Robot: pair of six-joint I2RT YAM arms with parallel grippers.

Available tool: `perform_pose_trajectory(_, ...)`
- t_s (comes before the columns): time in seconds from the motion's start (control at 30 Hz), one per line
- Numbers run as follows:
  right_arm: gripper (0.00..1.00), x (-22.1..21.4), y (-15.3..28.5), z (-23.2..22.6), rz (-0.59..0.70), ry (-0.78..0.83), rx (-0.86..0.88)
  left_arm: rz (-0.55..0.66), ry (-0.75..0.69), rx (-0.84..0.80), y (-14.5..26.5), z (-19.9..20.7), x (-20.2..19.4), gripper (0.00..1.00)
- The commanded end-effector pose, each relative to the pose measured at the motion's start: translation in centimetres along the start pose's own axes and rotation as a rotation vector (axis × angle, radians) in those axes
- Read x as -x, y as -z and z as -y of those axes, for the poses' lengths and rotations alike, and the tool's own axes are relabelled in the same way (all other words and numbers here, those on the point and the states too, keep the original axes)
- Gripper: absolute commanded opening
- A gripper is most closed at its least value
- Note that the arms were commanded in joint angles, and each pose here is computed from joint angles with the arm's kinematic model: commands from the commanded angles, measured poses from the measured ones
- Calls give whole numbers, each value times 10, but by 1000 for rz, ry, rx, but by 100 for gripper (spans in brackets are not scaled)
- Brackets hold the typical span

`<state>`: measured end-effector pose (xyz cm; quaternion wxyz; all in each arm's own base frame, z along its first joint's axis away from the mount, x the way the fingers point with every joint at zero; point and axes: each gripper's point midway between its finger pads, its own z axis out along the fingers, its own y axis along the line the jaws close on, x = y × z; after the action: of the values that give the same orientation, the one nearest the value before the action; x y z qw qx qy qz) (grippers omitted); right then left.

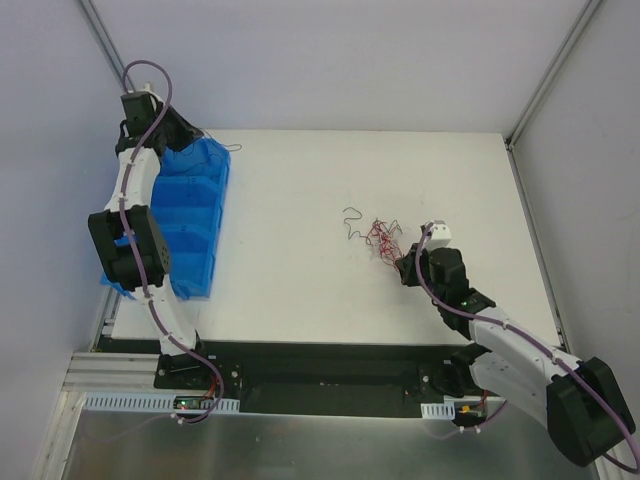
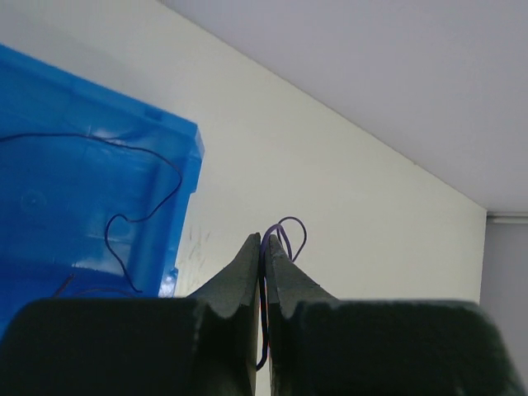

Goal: Untangle the cables

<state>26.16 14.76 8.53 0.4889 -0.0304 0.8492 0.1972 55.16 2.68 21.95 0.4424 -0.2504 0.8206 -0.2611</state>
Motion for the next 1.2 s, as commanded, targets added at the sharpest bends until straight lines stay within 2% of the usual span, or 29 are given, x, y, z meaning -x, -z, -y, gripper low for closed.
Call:
perform_pose_trajectory(0.0, 1, 17, -2, -7, 56, 14, 34, 125, -86, -165, 44, 61, 51, 0)
perform_pose_trajectory(0.17, 0, 13, -6, -10, 37, 15, 48, 187, -99, -192, 57, 75, 75, 0)
perform_pose_trajectory(0.43, 0, 14, -9, -11, 30, 19, 50, 183, -33, -170, 37, 53, 86, 0)
perform_pose_trajectory(0.67, 0, 13, -9, -9, 28, 21, 43, 146, -48, -74, 4, -5, 76, 0)
perform_pose_trajectory(0.9, 1, 12, -10, -11, 23, 14, 56, 113, -97, 63, 3, -49, 51, 0)
perform_pose_trajectory(0.93, 1, 12, -9, -11, 25, 16, 58, 109, -84, 71, 4, -50, 49, 12)
perform_pose_trajectory(1.03, 0, 14, -7, -12, 34, 18, 65, 105, -39, 61, 12, -42, 47, 60)
perform_pose_trajectory(1.07, 1, 14, -6, -11, 38, 19, 62, 108, -28, 57, 16, -38, 48, 70)
perform_pose_trajectory(1.17, 1, 16, -5, -9, 52, 17, 52, 108, -2, 65, 28, -29, 50, 73)
